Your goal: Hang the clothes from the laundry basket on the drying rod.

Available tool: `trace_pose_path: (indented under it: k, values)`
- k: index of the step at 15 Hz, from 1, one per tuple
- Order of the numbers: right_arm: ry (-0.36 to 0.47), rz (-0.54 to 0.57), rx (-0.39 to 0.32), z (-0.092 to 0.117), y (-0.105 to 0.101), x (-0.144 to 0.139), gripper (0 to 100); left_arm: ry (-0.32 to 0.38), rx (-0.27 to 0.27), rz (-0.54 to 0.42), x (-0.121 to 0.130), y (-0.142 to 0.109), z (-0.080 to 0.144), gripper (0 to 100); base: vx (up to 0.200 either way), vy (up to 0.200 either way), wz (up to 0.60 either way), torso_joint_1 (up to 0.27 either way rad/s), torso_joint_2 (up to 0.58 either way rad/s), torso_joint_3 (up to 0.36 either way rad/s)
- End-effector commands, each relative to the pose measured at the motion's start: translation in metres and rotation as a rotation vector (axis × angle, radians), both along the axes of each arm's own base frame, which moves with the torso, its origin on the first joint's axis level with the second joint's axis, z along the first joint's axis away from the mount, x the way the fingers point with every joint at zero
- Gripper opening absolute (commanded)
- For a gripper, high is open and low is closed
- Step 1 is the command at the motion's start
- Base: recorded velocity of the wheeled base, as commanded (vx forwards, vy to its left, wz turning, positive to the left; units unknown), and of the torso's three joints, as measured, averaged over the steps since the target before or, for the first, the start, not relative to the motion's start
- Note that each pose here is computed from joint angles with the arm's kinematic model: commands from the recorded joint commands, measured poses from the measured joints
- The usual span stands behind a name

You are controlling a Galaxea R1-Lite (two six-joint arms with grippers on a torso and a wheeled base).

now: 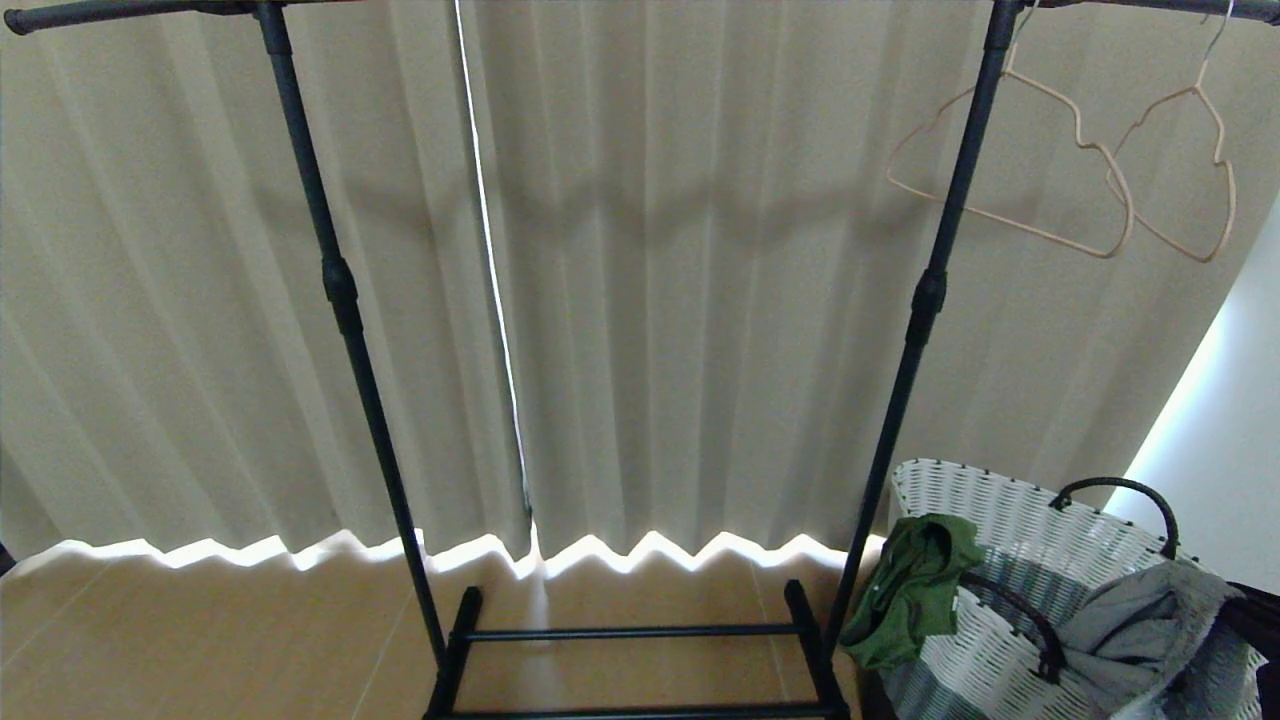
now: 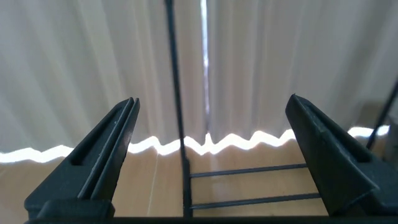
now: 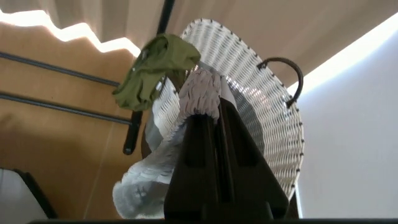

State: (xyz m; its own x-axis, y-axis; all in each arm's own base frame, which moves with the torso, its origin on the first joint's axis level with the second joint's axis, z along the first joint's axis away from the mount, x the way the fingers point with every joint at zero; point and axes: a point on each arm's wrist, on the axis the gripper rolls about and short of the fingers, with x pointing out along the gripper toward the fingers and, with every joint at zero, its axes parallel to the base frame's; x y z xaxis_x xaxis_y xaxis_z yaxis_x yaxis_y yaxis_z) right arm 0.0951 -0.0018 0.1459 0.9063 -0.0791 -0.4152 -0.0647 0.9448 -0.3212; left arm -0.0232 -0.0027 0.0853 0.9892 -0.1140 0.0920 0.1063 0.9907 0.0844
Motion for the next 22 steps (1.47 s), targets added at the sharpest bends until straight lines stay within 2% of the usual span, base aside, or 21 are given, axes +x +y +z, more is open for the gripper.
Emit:
trace_pose_path:
  k: [1,3,4,7,10,11,14,16,17,19,20,22]
  values:
    - [-0.005,0.007,0.005,0.002,0.000,0.000,0,-0.010,0.025,-0.072,0.000,-0.002,0.001,100,0.000,0.000,0.00,0.000,0.00,0.000]
    - [-0.020,0.036,0.023,0.005,0.001,0.002,0,-0.030,0.062,-0.150,-0.002,-0.003,0.007,100,0.000,0.000,0.00,0.000,0.00,0.000]
    - [-0.023,0.043,0.026,0.006,0.001,0.002,0,-0.035,0.066,-0.159,-0.002,-0.004,0.010,100,0.000,0.000,0.00,0.000,0.00,0.000]
    - [-0.045,0.088,0.045,0.011,0.002,0.003,0,-0.032,0.072,-0.178,0.000,-0.004,0.038,100,0.000,0.000,0.00,0.000,0.00,0.000]
    - [-0.064,0.108,0.056,0.017,0.003,0.005,0,0.041,0.069,-0.250,0.013,-0.005,0.056,100,0.000,0.000,0.00,0.000,0.00,0.000]
    - [-0.089,0.139,0.082,0.026,0.007,0.007,0,0.095,0.065,-0.275,0.024,-0.005,0.067,100,0.000,0.000,0.00,0.000,0.00,0.000]
    - [-0.122,0.217,0.129,0.038,0.017,0.008,0,0.138,0.062,-0.328,0.047,-0.007,0.100,100,0.000,0.000,0.00,0.000,0.00,0.000]
    - [-0.122,0.258,0.166,0.039,0.023,0.007,0,0.164,0.065,-0.366,0.058,-0.009,0.110,100,0.000,0.000,0.00,0.000,0.00,0.000]
    - [-0.126,0.285,0.207,0.042,0.027,0.007,0,0.193,0.067,-0.412,0.067,-0.012,0.114,100,0.000,0.000,0.00,0.000,0.00,0.000]
    - [-0.122,0.292,0.219,0.042,0.028,0.007,0,0.202,0.067,-0.426,0.070,-0.013,0.115,100,0.000,0.000,0.00,0.000,0.00,0.000]
    - [-0.138,0.346,0.285,0.051,0.036,0.006,0,0.242,0.101,-0.498,0.086,-0.020,0.120,100,0.000,0.000,0.00,0.000,0.00,0.000]
    - [-0.155,0.380,0.307,0.061,0.041,0.008,0,0.268,0.141,-0.537,0.100,-0.025,0.123,100,0.000,0.000,0.00,0.000,0.00,0.000]
